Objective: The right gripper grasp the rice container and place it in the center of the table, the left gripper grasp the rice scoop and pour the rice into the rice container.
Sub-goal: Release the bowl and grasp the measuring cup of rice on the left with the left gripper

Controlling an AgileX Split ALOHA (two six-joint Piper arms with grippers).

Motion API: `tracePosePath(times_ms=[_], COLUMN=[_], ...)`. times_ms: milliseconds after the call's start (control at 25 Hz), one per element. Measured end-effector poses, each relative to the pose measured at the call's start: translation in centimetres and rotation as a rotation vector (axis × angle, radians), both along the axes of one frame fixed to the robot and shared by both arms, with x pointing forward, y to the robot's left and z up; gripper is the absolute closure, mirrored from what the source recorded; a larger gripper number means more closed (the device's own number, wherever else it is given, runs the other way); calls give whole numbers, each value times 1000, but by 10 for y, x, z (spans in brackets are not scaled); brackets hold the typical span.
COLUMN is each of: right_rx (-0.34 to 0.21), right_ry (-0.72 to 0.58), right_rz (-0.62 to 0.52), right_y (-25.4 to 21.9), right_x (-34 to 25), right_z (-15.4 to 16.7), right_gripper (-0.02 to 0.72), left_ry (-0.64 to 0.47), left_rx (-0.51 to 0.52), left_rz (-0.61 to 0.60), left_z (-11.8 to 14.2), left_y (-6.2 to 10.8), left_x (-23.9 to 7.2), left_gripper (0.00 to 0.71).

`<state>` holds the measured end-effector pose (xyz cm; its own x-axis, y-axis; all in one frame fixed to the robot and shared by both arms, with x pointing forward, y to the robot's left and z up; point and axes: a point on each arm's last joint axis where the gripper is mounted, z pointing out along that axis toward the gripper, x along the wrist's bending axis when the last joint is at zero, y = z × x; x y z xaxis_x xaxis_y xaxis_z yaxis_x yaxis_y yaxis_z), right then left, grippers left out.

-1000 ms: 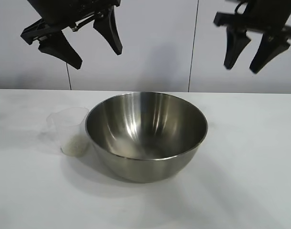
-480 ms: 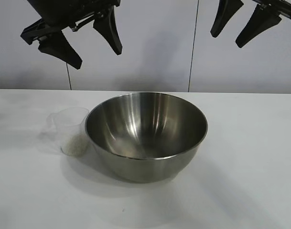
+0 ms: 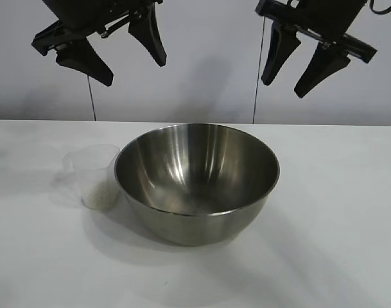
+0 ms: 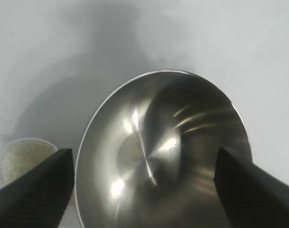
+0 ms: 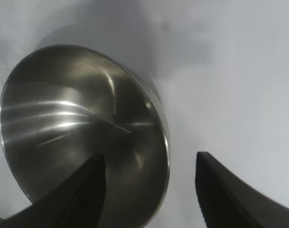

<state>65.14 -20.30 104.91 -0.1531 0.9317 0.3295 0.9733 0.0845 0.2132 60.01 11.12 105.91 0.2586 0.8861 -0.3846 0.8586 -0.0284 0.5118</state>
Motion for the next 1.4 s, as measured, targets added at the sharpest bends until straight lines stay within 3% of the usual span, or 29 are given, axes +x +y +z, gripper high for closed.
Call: tracePosePath(times_ms=[320,520,720,920,1000,1240,1400], right_rx=[-3,-18,-41,-50,-51,-52,-52], right_ry=[-1,-3,-7,-9,-10,-12,-13], right_rz=[5,7,10,12,11,15,14], right_y=[1,0,-2,-3,-3,-3,-3], right_x=[0,0,0,1,1,1,1], right_z=[-1,-1,-2,-2,-2,-2,-2], right_gripper=[312,312,312,312,312,312,312], left_ry=[-96,-209,-389,-696,-774,-905,-937], left_rx=[37,94,88,51,95,273,243], left_rz=[-9,-15,68,162,161,77,139], left_z=[3,-9,-44,-73,-85,-105,-106], left_y=[2,15,46,76,86,104,113], left_x=[6,-7,-60,-113,-127,-155,-160], left_gripper=[123,123,123,123,125,242,265])
